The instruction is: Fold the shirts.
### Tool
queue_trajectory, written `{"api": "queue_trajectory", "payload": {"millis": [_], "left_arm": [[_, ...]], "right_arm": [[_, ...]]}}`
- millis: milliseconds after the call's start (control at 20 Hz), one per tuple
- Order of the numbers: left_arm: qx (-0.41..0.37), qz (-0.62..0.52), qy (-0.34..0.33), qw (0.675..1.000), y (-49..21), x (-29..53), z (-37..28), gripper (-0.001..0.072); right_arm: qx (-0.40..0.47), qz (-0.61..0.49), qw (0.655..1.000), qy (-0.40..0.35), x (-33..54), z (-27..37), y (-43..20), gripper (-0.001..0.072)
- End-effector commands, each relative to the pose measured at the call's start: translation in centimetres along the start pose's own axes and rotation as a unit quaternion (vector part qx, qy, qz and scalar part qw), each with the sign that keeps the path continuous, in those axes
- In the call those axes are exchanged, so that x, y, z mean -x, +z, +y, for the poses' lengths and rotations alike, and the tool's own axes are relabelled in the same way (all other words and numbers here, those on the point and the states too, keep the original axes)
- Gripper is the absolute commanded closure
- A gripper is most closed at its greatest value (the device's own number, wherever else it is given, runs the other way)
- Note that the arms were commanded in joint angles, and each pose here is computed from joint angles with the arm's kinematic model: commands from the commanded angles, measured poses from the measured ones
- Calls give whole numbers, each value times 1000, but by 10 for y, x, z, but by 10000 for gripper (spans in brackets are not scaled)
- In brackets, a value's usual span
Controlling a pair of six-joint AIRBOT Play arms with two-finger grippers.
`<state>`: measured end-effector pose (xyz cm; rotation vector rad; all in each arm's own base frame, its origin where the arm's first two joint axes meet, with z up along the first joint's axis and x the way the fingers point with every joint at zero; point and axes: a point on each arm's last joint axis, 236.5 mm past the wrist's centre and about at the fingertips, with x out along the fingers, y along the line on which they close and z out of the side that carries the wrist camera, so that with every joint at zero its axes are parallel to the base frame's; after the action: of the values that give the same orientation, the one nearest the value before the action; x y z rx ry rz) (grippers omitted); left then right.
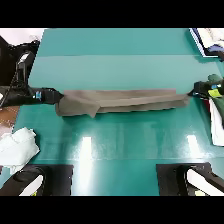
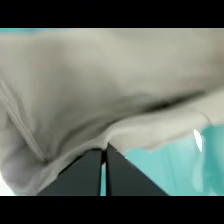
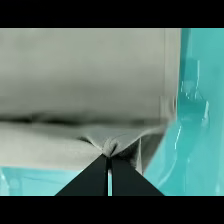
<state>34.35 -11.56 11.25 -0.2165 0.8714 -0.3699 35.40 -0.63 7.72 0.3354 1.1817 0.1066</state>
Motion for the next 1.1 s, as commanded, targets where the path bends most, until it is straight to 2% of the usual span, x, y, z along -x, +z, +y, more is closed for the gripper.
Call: {"api": "queue_trajectory", "payload": {"millis": [0, 400, 450, 500, 550, 600, 650, 900, 950, 1000, 1050], "left_arm": [[7, -24, 28, 999, 17, -32, 24, 678], [73, -45, 63, 994, 28, -101, 68, 677], [85, -50, 65, 993, 30, -105, 71, 623], [98, -59, 67, 991, 34, -107, 74, 337], [119, -69, 67, 988, 38, -107, 76, 180], [128, -73, 68, 987, 43, -105, 78, 205], [127, -75, 67, 987, 48, -101, 78, 205], [99, 12, 46, 994, 28, -89, 61, 208], [93, 32, 44, 994, 19, -89, 59, 323], [83, 50, 41, 994, 11, -89, 57, 596], [75, 64, 38, 994, 4, -88, 55, 670]], "right_arm": [[8, 4, 1000, 7, -39, 5, 26, 696], [-7, 60, 998, 11, -113, -8, 40, 694], [-9, 61, 998, 10, -117, -9, 42, 692], [-9, 61, 998, 10, -120, -10, 45, 670], [-8, 57, 998, 11, -121, -10, 50, 407], [-6, 54, 998, 10, -118, -10, 55, 163], [-5, 55, 998, 12, -110, -11, 59, 114], [-29, 133, 990, 36, -84, -49, 23, 114], [-46, 139, 988, 56, -89, -56, 16, 114], [-65, 145, 984, 77, -95, -61, 9, 114], [-83, 154, 979, 101, -103, -63, 0, 114]]}}
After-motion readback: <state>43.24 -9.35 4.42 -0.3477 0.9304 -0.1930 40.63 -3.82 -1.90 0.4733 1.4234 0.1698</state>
